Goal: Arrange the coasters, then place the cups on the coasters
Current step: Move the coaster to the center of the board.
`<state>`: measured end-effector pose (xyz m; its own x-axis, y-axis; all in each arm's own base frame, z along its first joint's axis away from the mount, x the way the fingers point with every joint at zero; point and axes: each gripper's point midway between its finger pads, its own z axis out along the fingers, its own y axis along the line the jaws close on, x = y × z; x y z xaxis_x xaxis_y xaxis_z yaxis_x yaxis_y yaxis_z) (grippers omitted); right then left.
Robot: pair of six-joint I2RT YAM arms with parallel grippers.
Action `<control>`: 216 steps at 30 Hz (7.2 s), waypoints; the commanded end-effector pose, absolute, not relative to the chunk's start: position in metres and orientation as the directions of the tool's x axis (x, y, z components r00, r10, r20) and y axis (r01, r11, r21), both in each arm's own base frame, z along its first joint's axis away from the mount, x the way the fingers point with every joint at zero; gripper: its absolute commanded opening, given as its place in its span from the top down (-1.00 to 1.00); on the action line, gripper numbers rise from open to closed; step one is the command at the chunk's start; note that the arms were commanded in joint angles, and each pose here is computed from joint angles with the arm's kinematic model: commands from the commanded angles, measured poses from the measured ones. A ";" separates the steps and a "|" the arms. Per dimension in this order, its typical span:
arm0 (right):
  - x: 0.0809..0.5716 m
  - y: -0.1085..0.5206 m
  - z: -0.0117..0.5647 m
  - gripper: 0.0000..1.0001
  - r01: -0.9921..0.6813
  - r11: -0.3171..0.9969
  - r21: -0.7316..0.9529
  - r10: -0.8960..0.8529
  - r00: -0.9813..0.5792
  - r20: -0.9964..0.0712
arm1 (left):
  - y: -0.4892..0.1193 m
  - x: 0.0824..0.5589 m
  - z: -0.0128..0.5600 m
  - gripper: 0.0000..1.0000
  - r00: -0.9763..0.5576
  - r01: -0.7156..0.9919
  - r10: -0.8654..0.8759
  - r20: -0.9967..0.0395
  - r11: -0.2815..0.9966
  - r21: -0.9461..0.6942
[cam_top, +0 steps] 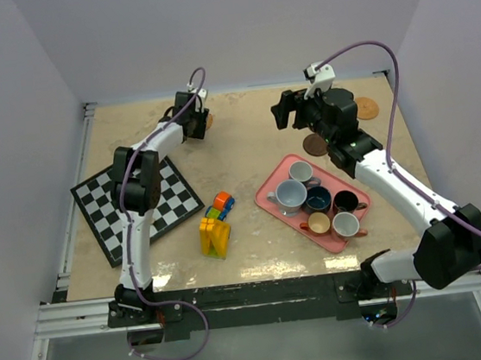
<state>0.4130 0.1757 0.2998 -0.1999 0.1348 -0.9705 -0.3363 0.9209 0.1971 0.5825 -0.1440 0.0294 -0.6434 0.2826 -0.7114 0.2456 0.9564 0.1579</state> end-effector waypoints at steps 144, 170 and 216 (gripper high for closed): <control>0.579 0.250 0.038 0.09 -0.309 0.936 0.167 -0.098 -0.686 -0.721 | -0.134 0.397 0.257 -0.58 -0.293 0.244 0.054 -0.955 0.970 -0.020; 0.592 0.309 0.038 0.08 -0.338 0.907 0.252 -0.033 -0.654 -0.756 | -0.137 0.397 0.253 -0.58 -0.301 0.246 0.058 -0.952 0.969 -0.019; 0.586 0.338 0.162 -0.75 -0.504 0.819 0.276 -0.011 -0.494 -0.870 | -0.136 0.398 0.250 -0.70 -0.306 0.237 0.066 -0.950 0.972 -0.009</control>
